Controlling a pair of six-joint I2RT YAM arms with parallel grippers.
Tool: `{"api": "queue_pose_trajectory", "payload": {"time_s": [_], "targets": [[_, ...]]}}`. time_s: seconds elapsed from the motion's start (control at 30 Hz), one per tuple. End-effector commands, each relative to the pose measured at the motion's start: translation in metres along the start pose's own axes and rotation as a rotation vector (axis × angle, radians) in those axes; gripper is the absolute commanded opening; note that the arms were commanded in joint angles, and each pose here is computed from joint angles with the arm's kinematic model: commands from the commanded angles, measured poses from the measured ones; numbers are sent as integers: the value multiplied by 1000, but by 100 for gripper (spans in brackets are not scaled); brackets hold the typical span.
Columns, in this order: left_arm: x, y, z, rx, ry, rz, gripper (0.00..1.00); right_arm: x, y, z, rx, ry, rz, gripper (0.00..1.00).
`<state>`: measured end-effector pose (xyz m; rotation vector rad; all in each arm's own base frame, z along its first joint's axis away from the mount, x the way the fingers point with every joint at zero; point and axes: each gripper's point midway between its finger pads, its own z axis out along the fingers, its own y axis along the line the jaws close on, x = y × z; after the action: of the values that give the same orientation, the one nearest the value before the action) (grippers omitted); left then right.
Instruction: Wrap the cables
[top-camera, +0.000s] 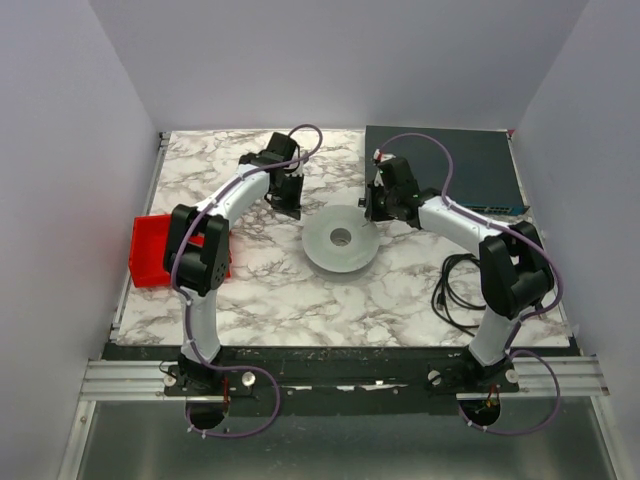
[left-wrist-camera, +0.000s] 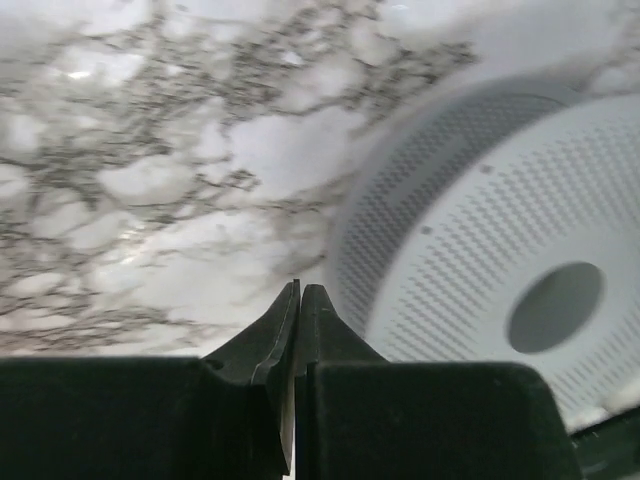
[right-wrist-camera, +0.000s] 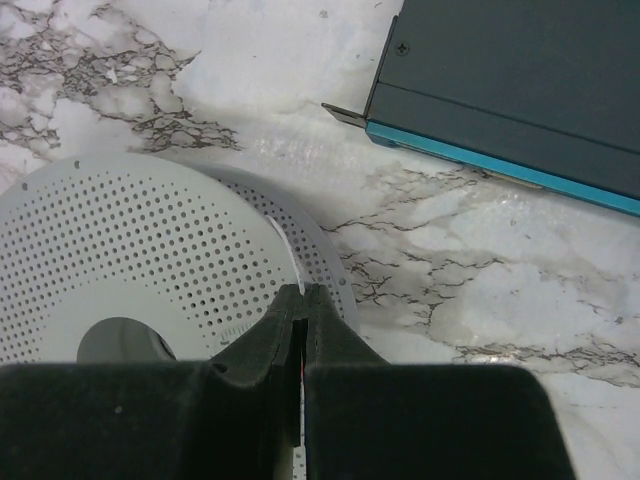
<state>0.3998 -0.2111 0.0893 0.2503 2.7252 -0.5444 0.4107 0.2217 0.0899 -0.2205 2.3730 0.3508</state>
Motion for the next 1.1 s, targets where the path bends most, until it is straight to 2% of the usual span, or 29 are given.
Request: {"api": "queue_pose_trajectory", "payload": {"time_s": [0.0,0.23,0.33,0.37,0.4,0.5,0.53,0.6,0.8,1.07], "targets": [[-4,62,-1,-294,29,65,0,28,-15,-1,10,96,-7,2],[-18,56,-5,-287,11,44,0,40,-21,-2,-17,123,22,1],[-19,37,-14,-205,-7,-6,0,42,-19,-3,-40,124,40,2],[-18,30,-18,-175,-12,-25,5,43,-18,-3,-47,124,45,2],[-16,24,-21,-153,-14,-48,17,43,-17,-3,-56,125,50,2],[-4,10,-34,-86,-36,-122,39,45,-13,-3,-70,130,62,2],[2,11,-36,-72,-45,-153,45,45,-13,-4,-73,128,64,2],[11,5,-44,-8,-65,-211,52,47,-12,-5,-80,128,72,2],[36,-14,-55,184,-80,-344,53,46,-8,-6,-99,124,84,2],[60,-32,-30,358,-34,-474,52,45,-7,-5,-103,123,86,1]]}}
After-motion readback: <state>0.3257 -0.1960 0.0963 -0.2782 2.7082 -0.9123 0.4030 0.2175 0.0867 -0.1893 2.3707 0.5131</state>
